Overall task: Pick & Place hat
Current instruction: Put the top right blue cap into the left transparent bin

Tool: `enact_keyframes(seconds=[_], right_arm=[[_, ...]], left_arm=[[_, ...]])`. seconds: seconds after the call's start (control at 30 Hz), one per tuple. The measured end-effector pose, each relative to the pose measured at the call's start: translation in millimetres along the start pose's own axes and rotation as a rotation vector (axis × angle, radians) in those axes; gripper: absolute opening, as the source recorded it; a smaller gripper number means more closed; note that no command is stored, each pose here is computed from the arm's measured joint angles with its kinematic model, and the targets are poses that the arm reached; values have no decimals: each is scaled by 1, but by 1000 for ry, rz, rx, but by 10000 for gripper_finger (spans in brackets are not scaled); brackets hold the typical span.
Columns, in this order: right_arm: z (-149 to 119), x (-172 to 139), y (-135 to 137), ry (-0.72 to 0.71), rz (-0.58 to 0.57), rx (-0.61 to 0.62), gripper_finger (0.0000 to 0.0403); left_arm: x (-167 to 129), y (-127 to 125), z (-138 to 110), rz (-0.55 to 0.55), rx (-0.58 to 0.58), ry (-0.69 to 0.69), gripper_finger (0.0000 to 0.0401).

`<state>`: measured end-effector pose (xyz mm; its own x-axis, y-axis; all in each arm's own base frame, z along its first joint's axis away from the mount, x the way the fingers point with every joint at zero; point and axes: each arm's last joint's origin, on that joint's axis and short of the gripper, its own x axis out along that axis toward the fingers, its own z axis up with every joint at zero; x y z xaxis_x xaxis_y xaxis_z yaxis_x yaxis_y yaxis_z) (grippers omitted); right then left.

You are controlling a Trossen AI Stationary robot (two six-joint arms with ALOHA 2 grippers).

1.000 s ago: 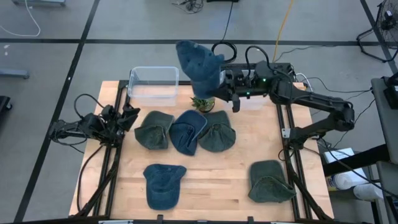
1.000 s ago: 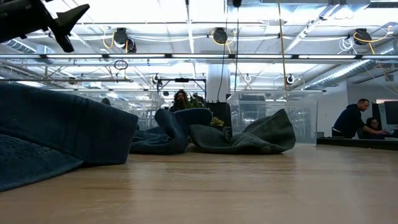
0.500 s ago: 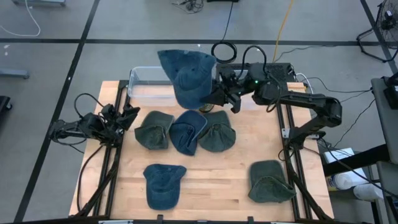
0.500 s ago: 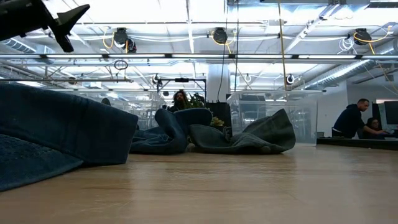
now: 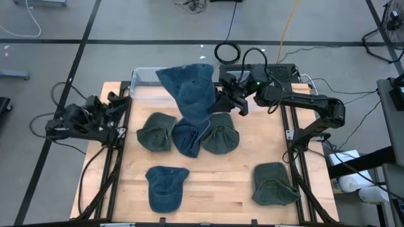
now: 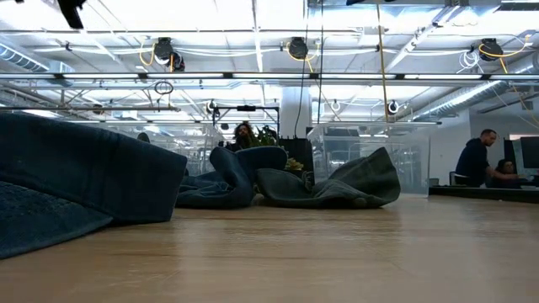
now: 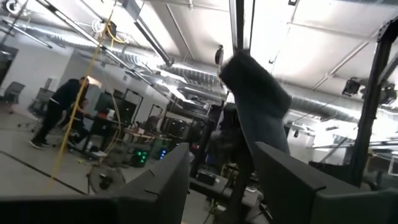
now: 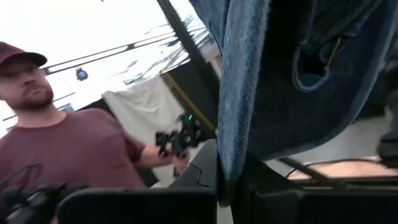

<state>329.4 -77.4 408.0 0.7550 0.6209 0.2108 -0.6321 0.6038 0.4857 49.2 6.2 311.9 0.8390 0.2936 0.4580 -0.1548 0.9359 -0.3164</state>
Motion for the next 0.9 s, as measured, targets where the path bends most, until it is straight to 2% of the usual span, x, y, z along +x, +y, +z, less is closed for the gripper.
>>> enact_keyframes(seconds=[0.17, 0.4, 0.67, 0.9], right_arm=[[-2, 0, 2, 54, 48, 40, 0], [-4, 1, 4, 127, 108, 91, 0], [-11, 9, 10, 202, 176, 118, 0], [-15, 14, 13, 231, 207, 113, 0]], left_arm=[[19, -12, 31, 13, 35, 15, 186], [56, -32, 62, 22, 63, 90, 186], [96, -52, 85, 35, 104, 196, 186], [128, -69, 97, -9, 109, 321, 186]])
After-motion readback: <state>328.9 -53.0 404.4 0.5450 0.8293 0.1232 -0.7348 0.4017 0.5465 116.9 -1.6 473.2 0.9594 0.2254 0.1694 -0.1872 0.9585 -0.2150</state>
